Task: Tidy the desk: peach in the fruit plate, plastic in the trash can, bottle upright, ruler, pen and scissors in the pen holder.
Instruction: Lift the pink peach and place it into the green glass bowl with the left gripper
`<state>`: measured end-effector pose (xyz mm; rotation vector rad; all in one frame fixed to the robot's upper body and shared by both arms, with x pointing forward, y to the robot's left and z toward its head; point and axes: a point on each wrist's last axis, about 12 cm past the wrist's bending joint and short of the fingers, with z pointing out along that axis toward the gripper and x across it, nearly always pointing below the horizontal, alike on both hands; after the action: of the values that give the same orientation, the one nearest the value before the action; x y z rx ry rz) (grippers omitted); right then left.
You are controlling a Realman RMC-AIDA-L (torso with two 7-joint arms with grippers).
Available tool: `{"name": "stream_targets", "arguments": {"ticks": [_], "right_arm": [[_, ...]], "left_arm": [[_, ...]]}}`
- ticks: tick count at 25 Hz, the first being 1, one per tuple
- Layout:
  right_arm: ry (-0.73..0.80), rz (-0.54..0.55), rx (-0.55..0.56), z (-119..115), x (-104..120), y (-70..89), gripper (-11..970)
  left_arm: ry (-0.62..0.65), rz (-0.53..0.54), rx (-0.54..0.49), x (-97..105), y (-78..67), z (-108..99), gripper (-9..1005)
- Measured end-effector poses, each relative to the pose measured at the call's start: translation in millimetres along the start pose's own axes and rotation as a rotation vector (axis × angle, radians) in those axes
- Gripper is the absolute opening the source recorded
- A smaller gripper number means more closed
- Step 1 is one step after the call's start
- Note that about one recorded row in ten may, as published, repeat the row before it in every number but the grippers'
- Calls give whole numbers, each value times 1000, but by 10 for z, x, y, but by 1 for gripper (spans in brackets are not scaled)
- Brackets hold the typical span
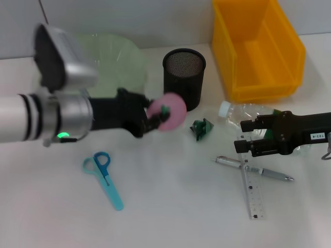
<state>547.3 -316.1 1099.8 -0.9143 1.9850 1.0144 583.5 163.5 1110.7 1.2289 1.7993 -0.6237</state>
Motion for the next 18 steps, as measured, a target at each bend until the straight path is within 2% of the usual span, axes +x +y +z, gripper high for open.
{"name": "stream_targets", "arguments": {"ticks": [1,2,3,5,7,8,9,11,13,18], "right_arm": [[0,0,0,0,1,0,739],[0,1,0,-1,3,1,738],[0,1,0,-1,3,1,737],[0,2,0,-3,7,1,735],[-1,3,-2,-4,9,6,733],[-1,3,-2,-4,9,6,732],[-4,3,-5,-5,9,10,731],[-5,4,-7,-2,10,12,729],[-5,4,-7,1,11,14,727],[-5,6,-11,8,22,24,723]], "left_arm": [[-37,-11,-10,-40,14,-68,336],[-105,-26,-65,-104,78,-205,331],[-105,-26,-65,-104,78,-205,327],[-130,-37,-147,-119,175,-266,317],[-127,-68,-312,-71,362,-269,308],[-127,-68,-312,-71,362,-269,304],[-109,-84,-401,-36,470,-222,299],[-109,-84,-401,-36,470,-222,290],[-70,-101,-502,12,613,-134,278],[-38,-110,-534,53,669,-62,246]]}}
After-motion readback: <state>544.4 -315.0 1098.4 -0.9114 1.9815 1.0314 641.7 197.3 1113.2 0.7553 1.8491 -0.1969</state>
